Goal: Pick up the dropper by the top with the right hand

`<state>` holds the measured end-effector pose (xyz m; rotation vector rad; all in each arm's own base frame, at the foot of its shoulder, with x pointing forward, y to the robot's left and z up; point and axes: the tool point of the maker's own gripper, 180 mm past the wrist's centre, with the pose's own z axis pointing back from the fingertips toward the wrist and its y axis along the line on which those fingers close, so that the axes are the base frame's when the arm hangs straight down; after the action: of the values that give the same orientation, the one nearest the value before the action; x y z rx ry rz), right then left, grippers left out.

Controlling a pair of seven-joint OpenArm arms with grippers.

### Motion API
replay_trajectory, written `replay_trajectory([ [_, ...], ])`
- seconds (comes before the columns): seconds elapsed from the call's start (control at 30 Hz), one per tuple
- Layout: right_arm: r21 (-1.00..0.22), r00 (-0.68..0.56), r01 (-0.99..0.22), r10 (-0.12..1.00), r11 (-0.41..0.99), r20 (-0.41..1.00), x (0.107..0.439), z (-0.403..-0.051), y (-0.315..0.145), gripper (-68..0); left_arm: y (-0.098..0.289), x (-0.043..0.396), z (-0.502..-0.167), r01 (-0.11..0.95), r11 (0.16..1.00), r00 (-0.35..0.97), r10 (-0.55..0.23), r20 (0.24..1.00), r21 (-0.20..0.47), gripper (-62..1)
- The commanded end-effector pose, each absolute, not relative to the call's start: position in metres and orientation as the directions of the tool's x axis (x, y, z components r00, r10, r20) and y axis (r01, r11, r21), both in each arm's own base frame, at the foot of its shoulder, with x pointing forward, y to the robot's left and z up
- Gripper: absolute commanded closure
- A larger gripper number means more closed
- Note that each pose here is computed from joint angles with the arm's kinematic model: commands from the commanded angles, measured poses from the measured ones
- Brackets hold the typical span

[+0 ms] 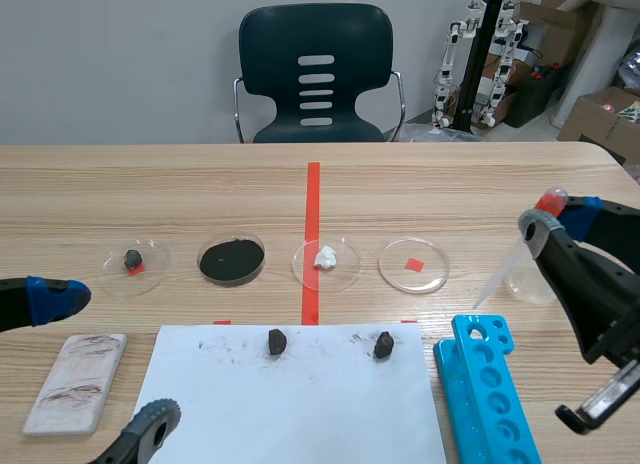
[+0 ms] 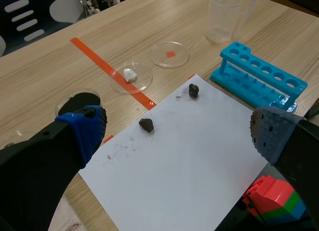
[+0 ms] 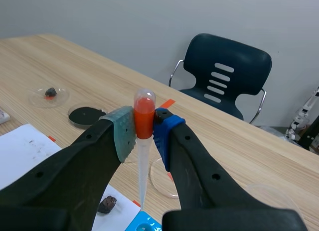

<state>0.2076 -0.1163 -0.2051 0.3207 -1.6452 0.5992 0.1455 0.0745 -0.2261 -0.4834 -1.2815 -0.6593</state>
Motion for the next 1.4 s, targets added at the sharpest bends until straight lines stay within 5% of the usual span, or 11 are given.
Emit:
replay_trajectory([
  [0.0,-0.210,-0.191,-0.536,0.125,0.818,0.974,0.2113,-0.1944,-0.1115,-9.8,0.0755,0.1483,-0.2205,0.681,0.732,0.128,-0.163,0.978,0.033,-60.5],
  [1.37,-0.215,-0.154,-0.517,0.157,0.828,0.976,0.2154,-0.1996,-0.1066,-9.8,0.0755,0.1483,-0.2206,0.681,0.732,0.129,-0.163,0.978,0.033,-60.5],
])
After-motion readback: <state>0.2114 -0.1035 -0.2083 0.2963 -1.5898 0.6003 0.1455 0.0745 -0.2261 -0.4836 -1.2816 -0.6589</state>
